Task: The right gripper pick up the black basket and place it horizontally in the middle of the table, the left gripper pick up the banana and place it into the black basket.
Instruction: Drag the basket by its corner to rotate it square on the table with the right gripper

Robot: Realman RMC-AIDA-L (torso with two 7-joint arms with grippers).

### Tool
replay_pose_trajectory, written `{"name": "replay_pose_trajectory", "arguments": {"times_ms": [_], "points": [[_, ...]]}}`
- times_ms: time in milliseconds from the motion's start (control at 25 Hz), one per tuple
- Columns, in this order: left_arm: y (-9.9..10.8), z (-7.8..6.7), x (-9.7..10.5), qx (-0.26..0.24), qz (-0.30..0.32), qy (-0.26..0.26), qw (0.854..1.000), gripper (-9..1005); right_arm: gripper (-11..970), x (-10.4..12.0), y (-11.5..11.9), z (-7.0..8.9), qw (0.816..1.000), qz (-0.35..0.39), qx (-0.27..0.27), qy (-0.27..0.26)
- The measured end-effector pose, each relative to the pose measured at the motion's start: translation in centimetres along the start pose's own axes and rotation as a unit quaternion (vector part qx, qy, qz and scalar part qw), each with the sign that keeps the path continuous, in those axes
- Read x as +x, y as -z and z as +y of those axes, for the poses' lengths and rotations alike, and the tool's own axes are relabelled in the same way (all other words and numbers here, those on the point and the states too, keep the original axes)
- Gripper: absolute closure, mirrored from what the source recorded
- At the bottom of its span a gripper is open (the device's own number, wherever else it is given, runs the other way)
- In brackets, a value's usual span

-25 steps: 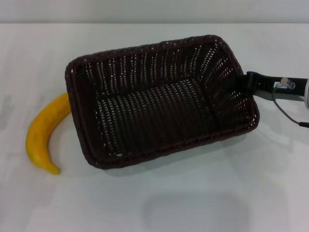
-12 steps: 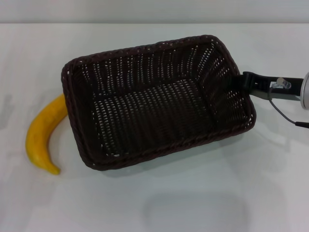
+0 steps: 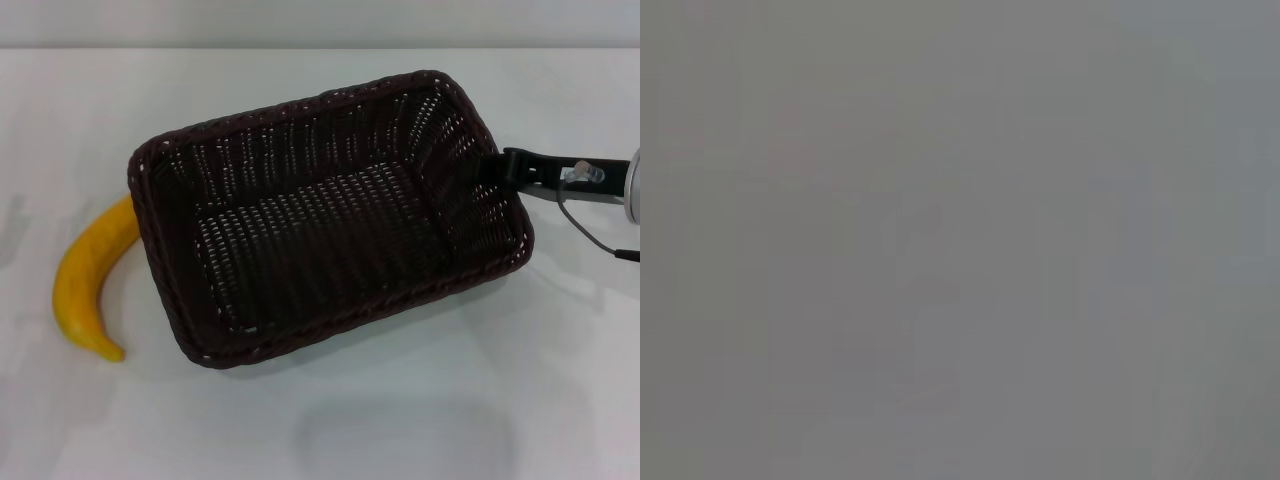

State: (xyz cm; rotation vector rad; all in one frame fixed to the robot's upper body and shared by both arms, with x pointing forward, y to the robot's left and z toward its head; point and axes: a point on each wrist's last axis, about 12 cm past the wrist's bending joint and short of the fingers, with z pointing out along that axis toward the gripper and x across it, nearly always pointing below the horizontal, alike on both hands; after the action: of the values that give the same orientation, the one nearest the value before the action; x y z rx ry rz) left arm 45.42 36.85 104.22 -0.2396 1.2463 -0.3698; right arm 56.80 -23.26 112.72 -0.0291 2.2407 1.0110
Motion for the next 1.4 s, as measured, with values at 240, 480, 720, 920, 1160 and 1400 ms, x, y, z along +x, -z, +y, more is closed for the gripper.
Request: {"name": "replay_pose_trajectory", "arguments": {"times_ms": [240, 480, 720, 920, 1160, 1400], "points": [[-0.1, 0.0, 0.0, 0.001, 0.001, 0.0, 1.0, 130, 713, -0.3, 0.0, 0.3, 1.0, -0.002, -0.005, 0.018], [0.0, 0.1, 0.1, -0.003, 0.005, 0.004, 1.0, 130, 675, -0.6, 0.1, 0.4, 1.0, -0.007, -0.009, 0.022], [-0.1, 0.2, 0.1, -0.004, 0.007, 0.007, 1.0, 130, 642, -0.8, 0.2, 0.5, 1.0, -0.012, -0.012, 0.023], [0.0, 0.4, -0.1, -0.006, 0.009, 0.008, 1.0, 131, 635, -1.0, 0.6, 0.5, 0.999, -0.017, -0.013, 0.027], [0.0, 0.5, -0.1, -0.007, 0.01, 0.008, 1.0, 133, 597, -1.4, 1.0, 0.3, 0.998, -0.025, -0.013, 0.047], [-0.3, 0.4, 0.1, -0.005, 0.011, 0.009, 1.0, 134, 559, -2.5, 1.9, 0.2, 0.994, -0.058, -0.038, 0.085]]}}
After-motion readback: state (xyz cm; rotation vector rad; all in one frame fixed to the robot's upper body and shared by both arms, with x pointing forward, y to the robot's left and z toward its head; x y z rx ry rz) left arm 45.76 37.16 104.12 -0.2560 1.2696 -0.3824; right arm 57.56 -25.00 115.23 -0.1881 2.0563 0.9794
